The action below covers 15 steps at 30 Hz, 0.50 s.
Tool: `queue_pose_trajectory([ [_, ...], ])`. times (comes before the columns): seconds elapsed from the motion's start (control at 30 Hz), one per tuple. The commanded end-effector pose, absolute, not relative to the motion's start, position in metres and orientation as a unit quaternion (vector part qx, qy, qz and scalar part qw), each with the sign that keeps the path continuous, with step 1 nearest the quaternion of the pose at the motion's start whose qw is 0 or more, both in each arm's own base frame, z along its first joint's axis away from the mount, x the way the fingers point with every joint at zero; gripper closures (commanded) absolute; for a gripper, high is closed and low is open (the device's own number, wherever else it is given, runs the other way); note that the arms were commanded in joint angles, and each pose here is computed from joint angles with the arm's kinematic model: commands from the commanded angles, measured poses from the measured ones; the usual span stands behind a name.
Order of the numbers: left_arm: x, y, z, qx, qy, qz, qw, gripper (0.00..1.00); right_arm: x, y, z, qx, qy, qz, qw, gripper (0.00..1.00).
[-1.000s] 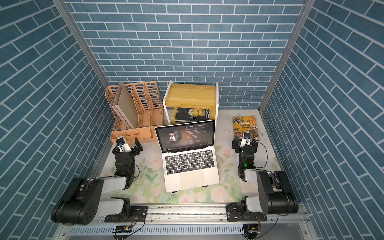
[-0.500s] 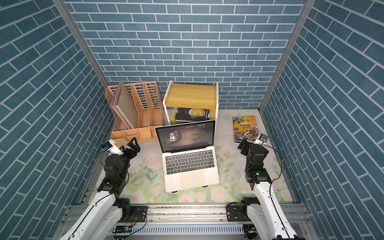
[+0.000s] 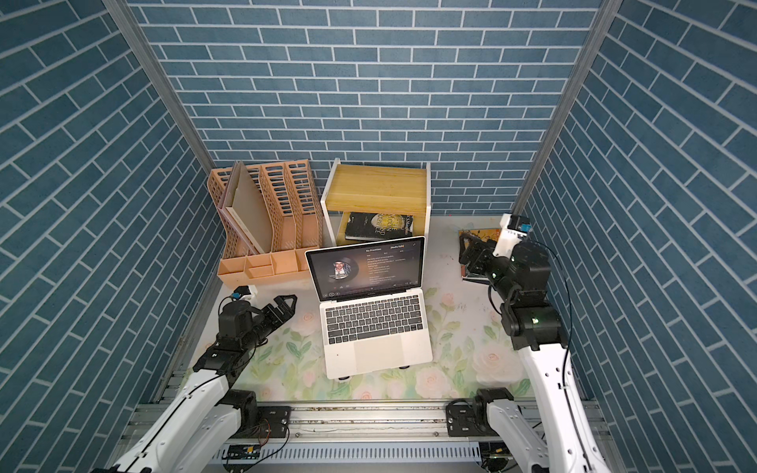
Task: Close the laptop lid and set it aside
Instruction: Close the lid of the laptop.
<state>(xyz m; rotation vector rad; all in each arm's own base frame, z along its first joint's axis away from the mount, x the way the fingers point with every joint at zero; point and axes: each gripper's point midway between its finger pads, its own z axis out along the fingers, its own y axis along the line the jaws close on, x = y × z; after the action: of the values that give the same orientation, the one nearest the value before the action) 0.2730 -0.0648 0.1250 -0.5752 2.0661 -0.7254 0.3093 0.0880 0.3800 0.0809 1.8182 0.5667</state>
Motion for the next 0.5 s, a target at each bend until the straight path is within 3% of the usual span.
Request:
queue_pose_trajectory([
  [0.0,0.260,-0.080,0.131,-0.205,0.819,-0.329,0.423,0.00,0.309,0.127,0.399,-0.009,0.791,0.252,0.557,0.35],
  [0.23,0.248,-0.096,0.159,-0.160,0.791,-0.374,0.456,0.00,0.333,0.187,0.422,-0.074,0.805,0.211,0.550,0.55],
  [0.47,0.243,-0.116,0.180,-0.118,0.782,-0.404,0.460,0.00,0.343,0.234,0.422,-0.126,0.818,0.170,0.535,0.55],
])
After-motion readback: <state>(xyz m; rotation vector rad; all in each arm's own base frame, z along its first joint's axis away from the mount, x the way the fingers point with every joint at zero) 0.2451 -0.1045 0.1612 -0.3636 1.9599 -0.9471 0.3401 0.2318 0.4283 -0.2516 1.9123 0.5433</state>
